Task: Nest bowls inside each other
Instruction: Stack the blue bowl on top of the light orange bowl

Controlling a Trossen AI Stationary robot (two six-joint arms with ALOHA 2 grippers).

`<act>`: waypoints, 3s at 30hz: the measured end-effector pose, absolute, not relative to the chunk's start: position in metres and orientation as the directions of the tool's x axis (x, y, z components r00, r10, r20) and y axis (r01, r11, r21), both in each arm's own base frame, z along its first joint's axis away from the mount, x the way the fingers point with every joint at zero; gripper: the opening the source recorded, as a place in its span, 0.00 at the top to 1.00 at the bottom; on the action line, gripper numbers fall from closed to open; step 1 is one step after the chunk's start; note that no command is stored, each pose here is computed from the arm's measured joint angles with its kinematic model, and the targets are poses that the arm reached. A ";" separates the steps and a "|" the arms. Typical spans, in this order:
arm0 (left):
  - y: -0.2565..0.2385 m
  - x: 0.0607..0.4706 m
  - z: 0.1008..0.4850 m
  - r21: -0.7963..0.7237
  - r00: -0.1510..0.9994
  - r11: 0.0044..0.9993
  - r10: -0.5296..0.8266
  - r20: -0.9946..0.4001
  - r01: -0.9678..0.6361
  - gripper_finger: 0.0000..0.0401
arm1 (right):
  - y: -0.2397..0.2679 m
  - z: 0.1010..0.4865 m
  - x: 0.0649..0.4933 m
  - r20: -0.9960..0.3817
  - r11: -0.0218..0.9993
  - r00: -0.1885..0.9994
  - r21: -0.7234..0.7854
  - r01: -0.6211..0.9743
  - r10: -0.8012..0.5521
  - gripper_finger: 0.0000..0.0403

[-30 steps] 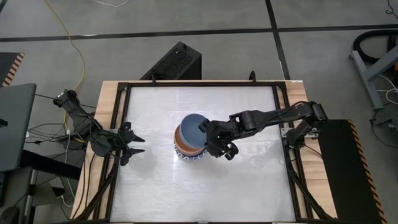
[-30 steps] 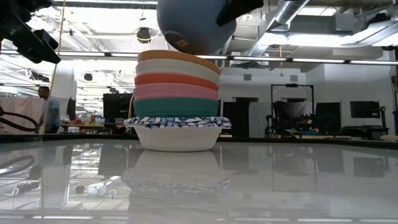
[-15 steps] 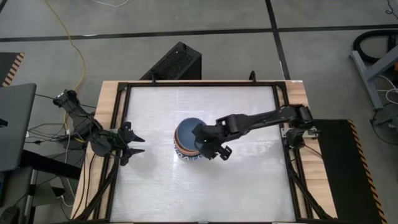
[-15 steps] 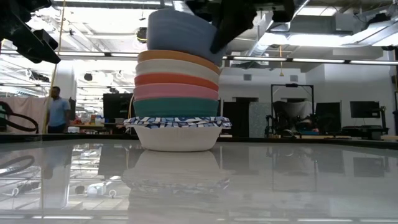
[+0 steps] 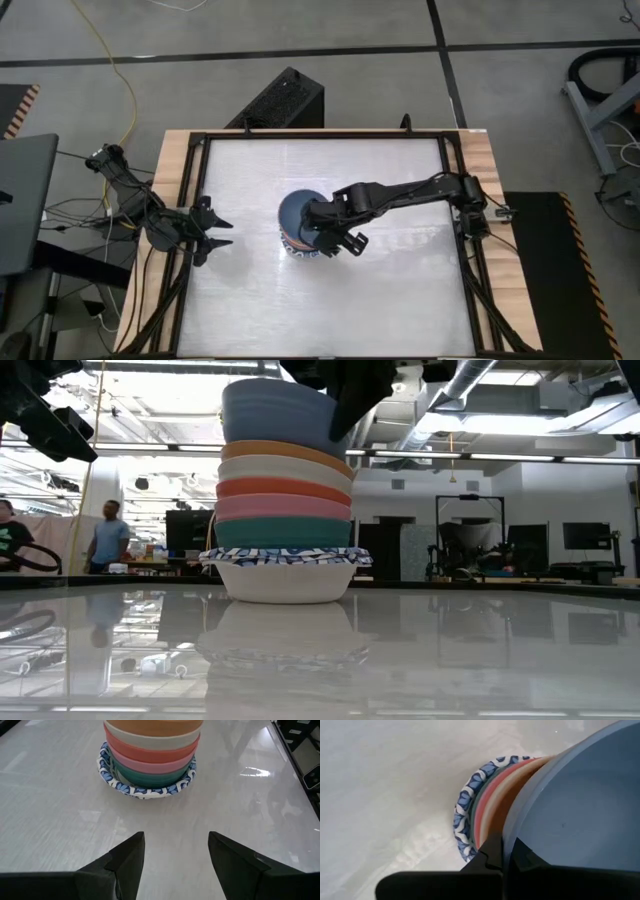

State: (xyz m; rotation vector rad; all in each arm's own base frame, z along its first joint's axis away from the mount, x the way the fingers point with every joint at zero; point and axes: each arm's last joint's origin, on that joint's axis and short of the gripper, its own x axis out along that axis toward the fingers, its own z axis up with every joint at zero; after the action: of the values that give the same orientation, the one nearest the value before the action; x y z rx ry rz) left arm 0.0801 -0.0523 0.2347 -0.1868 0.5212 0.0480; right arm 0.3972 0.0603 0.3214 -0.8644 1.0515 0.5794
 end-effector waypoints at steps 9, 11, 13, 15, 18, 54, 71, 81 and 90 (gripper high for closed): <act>-0.052 0.080 0.235 -0.165 0.867 0.982 -0.002 -0.499 -0.093 0.48 | 0.060 0.321 0.397 -0.918 0.549 0.394 -0.309 -0.776 0.039 0.98; -0.052 0.080 0.235 -0.165 0.867 0.982 -0.002 -0.499 -0.093 0.48 | 0.059 0.321 0.397 -0.918 0.554 0.394 -0.309 -0.773 0.038 0.98; -0.052 0.080 0.235 -0.165 0.867 0.982 -0.002 -0.499 -0.093 0.48 | 0.058 0.321 0.397 -0.918 0.559 0.395 -0.308 -0.770 0.038 0.98; -0.052 0.080 0.235 -0.165 0.867 0.982 -0.002 -0.499 -0.093 0.48 | 0.057 0.321 0.397 -0.919 0.564 0.393 -0.305 -0.768 0.038 0.98; -0.052 0.080 0.235 -0.165 0.867 0.982 -0.002 -0.499 -0.093 0.48 | 0.056 0.321 0.397 -0.919 0.566 0.389 -0.289 -0.772 0.060 0.98; -0.052 0.080 0.235 -0.164 0.866 0.982 -0.002 -0.500 -0.093 0.48 | 0.046 0.293 0.412 -0.950 0.618 0.306 -0.205 -0.759 0.060 0.95; -0.052 0.080 0.235 -0.165 0.866 0.982 -0.002 -0.499 -0.093 0.48 | 0.037 0.294 0.415 -0.942 0.758 0.334 -0.200 -0.620 0.025 0.76; -0.052 0.080 0.235 -0.165 0.866 0.982 -0.002 -0.499 -0.093 0.48 | 0.037 0.308 0.417 -0.922 0.790 0.387 -0.215 -0.574 0.031 0.63; -0.052 0.080 0.235 -0.165 0.866 0.982 -0.002 -0.499 -0.093 0.48 | 0.039 0.348 0.417 -0.864 0.793 0.502 -0.275 -0.543 0.044 0.61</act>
State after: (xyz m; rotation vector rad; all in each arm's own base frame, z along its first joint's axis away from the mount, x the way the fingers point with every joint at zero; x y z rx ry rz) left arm 0.0802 -0.0524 0.2347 -0.1864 0.5213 0.0481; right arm 0.4174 0.0390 0.3482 -0.5690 0.9909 0.3782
